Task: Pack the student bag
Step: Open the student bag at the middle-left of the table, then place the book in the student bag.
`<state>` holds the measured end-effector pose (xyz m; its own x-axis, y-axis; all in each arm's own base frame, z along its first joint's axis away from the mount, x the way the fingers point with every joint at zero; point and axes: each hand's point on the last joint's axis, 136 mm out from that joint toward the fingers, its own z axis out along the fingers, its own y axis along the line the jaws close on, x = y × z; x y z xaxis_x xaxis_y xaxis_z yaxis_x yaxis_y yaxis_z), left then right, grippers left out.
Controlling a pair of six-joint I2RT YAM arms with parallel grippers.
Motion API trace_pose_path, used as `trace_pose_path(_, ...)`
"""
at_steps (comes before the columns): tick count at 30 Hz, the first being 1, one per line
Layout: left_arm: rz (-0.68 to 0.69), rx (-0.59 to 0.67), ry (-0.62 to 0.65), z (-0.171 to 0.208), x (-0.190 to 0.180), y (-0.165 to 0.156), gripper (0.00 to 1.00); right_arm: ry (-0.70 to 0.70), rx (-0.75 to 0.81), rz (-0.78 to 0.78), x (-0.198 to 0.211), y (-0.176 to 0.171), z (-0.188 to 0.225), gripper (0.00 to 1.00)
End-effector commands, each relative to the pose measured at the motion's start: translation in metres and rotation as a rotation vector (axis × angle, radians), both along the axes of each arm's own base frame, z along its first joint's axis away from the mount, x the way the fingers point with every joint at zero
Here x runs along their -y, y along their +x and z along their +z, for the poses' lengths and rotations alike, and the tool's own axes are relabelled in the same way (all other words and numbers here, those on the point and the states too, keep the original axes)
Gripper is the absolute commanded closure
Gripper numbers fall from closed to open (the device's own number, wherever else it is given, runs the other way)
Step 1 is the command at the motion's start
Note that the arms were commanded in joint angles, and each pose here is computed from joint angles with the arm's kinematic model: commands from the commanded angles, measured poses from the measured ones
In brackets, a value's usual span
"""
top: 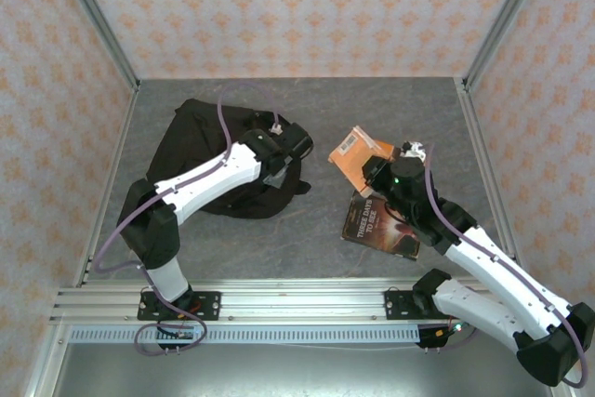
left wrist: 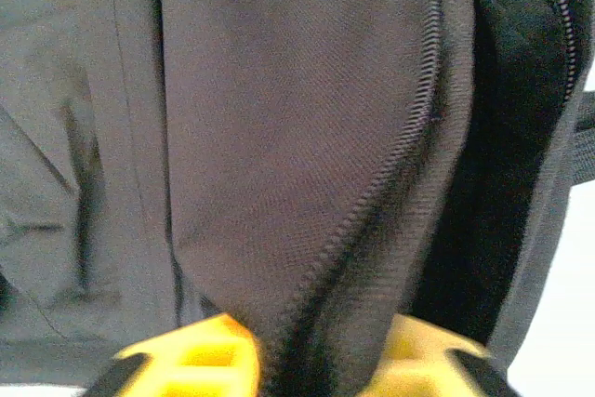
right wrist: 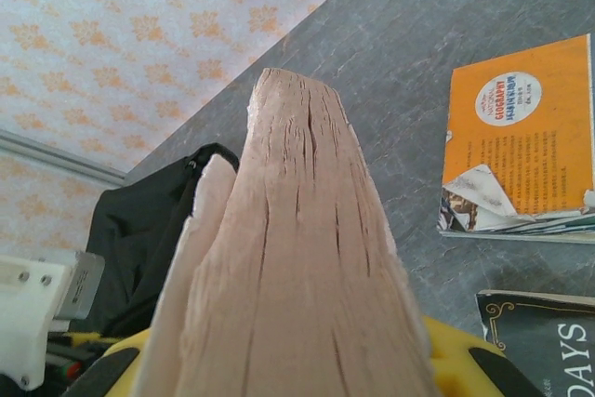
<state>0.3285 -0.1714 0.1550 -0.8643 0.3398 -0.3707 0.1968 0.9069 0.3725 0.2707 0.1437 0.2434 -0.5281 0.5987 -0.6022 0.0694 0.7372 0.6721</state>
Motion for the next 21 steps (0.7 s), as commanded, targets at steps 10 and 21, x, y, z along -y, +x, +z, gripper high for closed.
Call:
trace_pose_path(10, 0.008, 0.183, -0.156, 0.123, -0.031, -0.012, 1.0, 0.178, -0.017, 0.379, -0.083, -0.002, 0.027, 1.0)
trace_pose_path(21, 0.038, 0.314, -0.281, 0.149, -0.061, -0.047, 1.0, 0.431, -0.171, 0.538, -0.152, 0.016, 0.021, 1.0)
